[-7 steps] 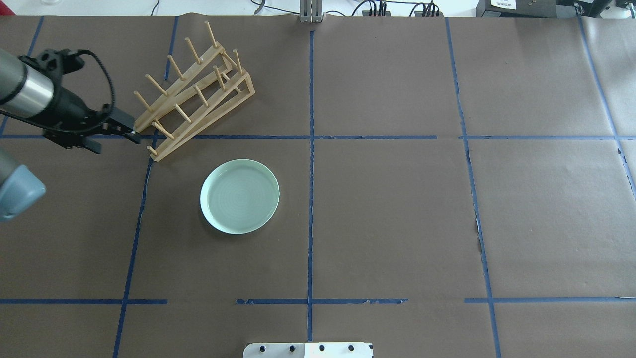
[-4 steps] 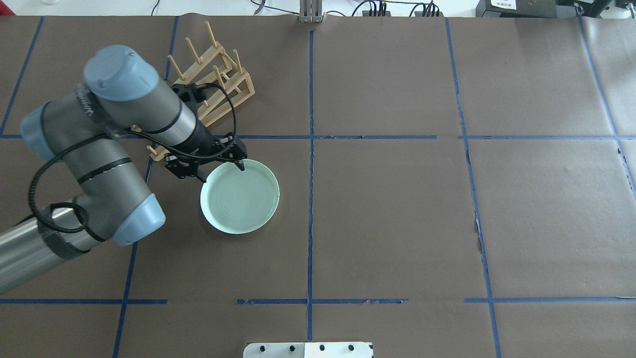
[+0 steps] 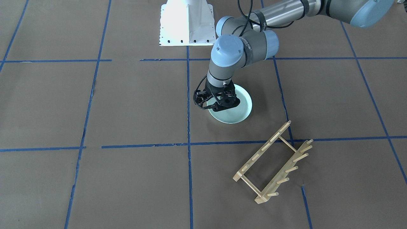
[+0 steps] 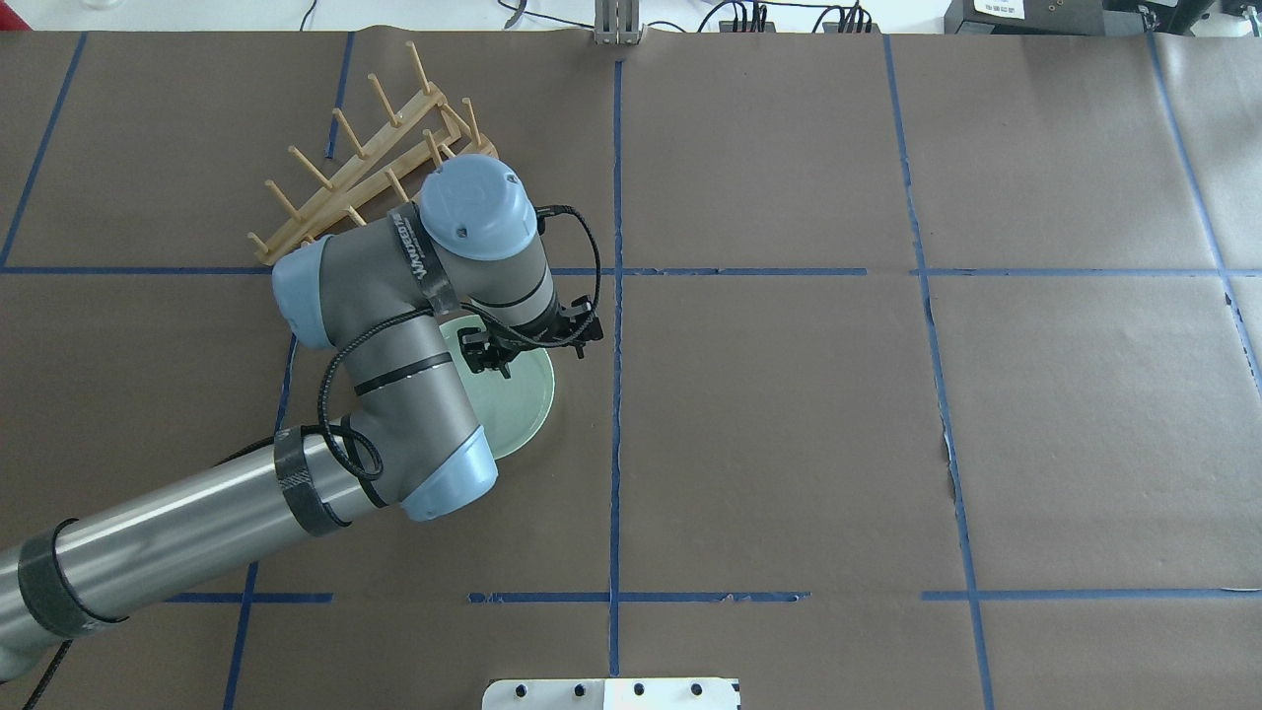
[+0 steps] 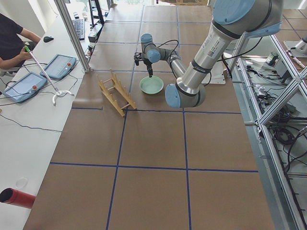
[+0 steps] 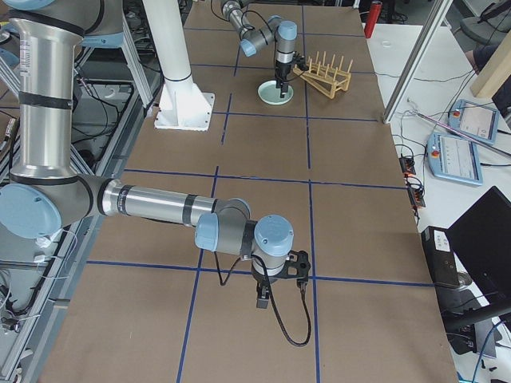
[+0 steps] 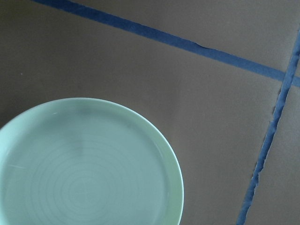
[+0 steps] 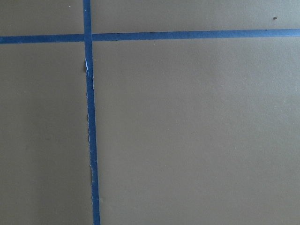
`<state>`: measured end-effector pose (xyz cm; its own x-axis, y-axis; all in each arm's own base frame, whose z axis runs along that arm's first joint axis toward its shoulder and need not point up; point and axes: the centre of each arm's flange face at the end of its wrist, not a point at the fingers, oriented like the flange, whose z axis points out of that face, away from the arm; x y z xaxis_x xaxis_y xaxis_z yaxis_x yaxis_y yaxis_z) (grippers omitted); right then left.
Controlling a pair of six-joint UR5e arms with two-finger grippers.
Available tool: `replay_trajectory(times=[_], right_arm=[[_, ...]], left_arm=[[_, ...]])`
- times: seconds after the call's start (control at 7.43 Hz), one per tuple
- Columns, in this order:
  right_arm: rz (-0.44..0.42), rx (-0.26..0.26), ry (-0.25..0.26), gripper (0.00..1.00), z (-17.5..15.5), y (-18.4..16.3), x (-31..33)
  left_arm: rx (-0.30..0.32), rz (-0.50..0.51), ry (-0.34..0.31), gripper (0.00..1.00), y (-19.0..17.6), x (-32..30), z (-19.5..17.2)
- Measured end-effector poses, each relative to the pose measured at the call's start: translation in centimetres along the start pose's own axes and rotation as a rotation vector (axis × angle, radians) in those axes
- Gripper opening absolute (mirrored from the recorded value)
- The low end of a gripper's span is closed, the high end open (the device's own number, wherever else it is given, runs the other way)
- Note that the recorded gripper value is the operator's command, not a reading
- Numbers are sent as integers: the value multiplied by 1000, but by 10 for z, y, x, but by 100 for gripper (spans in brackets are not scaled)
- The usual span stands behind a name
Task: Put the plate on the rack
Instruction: 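Close the left gripper on the green plate's rim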
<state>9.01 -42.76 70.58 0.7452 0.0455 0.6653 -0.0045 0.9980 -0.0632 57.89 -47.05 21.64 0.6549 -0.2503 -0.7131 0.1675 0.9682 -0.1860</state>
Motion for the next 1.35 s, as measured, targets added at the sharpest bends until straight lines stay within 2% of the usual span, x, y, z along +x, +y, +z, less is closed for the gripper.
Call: replay_trajectory(times=[0.13, 0.4, 0.67, 0.81, 0.94, 1.35], right_arm=[[0, 0, 0, 100, 0, 0, 0], [0, 0, 0, 100, 0, 0, 0], [0, 0, 0, 100, 0, 0, 0], [0, 0, 0, 100, 0, 0, 0], [0, 0, 0, 100, 0, 0, 0], [0, 0, 0, 100, 0, 0, 0]], left_arm=[[14, 22, -33, 85, 9, 6, 15], [28, 58, -58, 64, 15, 10, 27], [26, 67, -66, 60, 19, 9, 32], [23, 69, -70, 37, 22, 8, 34], [21, 70, -72, 0, 23, 8, 36], [20, 74, -63, 0, 26, 11, 32]])
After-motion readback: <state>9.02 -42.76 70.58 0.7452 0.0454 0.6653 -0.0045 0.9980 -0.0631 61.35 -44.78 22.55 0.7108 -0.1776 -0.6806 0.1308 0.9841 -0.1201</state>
